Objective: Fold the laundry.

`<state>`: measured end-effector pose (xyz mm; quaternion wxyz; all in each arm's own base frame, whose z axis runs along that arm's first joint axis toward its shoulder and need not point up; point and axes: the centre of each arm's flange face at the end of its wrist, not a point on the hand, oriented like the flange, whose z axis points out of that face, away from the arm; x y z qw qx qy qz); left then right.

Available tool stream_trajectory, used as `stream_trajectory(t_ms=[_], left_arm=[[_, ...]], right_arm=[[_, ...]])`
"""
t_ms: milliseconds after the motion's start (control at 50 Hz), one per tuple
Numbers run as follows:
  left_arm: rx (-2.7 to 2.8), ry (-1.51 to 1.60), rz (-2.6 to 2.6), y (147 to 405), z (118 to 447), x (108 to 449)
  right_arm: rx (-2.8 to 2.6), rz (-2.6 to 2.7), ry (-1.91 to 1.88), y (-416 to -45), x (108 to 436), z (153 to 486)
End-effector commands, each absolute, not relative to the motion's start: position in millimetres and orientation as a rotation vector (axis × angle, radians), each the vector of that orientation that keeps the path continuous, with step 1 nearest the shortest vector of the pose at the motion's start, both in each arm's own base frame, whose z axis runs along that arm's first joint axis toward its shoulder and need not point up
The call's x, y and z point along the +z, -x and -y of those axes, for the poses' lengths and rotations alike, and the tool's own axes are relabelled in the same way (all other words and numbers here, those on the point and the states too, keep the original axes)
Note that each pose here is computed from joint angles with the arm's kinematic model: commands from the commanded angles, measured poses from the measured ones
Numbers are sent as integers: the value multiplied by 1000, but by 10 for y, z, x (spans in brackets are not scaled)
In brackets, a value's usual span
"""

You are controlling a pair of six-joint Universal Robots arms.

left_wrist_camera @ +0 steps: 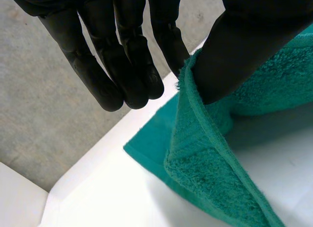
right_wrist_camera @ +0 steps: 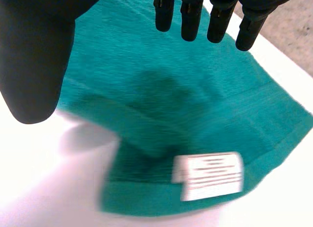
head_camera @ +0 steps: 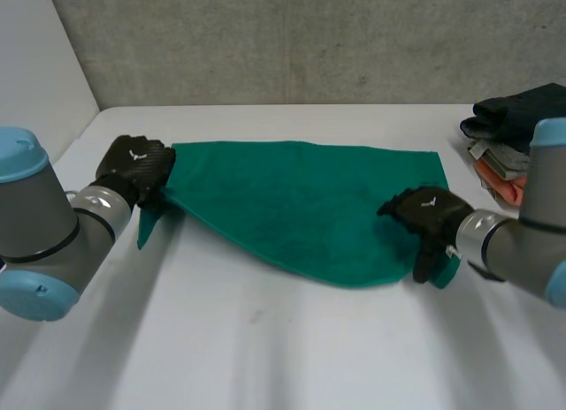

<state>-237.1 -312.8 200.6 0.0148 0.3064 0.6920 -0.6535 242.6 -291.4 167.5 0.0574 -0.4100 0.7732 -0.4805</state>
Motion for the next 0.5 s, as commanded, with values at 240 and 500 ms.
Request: stream_trajectory(t_ms=[240,500], left_arm=[[-2270,-872,-2107,2540,2953,2760],[-2436,-774,-2014,2576,2759,3320]], right_arm=[[-1630,-2284,1028,-3005,1330,2478],[-1816,-2470,650,-2966,1311,2860]])
